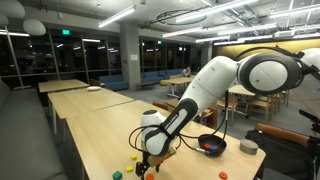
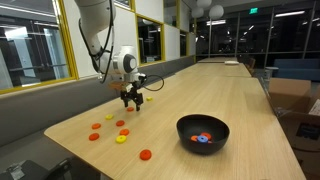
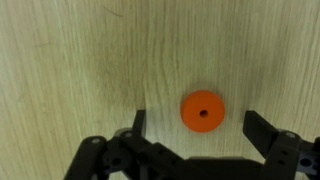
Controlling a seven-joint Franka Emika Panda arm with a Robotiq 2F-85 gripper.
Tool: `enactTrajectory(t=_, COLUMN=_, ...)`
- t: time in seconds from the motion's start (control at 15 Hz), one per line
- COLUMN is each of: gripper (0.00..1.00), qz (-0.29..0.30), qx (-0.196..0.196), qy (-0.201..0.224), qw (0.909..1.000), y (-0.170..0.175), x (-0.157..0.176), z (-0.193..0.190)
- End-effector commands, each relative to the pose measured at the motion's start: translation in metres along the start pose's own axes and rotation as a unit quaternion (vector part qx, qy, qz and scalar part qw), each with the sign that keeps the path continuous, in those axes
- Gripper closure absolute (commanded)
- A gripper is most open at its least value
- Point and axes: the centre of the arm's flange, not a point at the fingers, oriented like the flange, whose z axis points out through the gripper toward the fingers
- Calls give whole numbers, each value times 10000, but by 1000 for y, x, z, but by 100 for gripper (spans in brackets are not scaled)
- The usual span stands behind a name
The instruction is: Put some of the rings in the black bowl
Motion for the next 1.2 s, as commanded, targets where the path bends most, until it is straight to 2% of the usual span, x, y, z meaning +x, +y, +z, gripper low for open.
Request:
enactTrajectory(t=0.0, gripper=0, qz=10, qx=-14, qy=85, qw=10000, y=0, x=-6, z=-5)
enactTrajectory(t=0.93, gripper=0, qz=-45, qx=-208, qy=58, qw=9998, y=2, x=-3, z=-11)
enactTrajectory(t=1.0, gripper=25, qz=-50, qx=-215, qy=53, qw=9997, y=2, x=-3, z=-11)
enactTrajectory(t=1.07, gripper=26, qz=-63, qx=-215, qy=39, qw=9997, y=3, x=-3, z=-11)
enactTrajectory(t=1.13, gripper=34, qz=-61, qx=-214, qy=38, qw=9997, y=4, x=-3, z=-11)
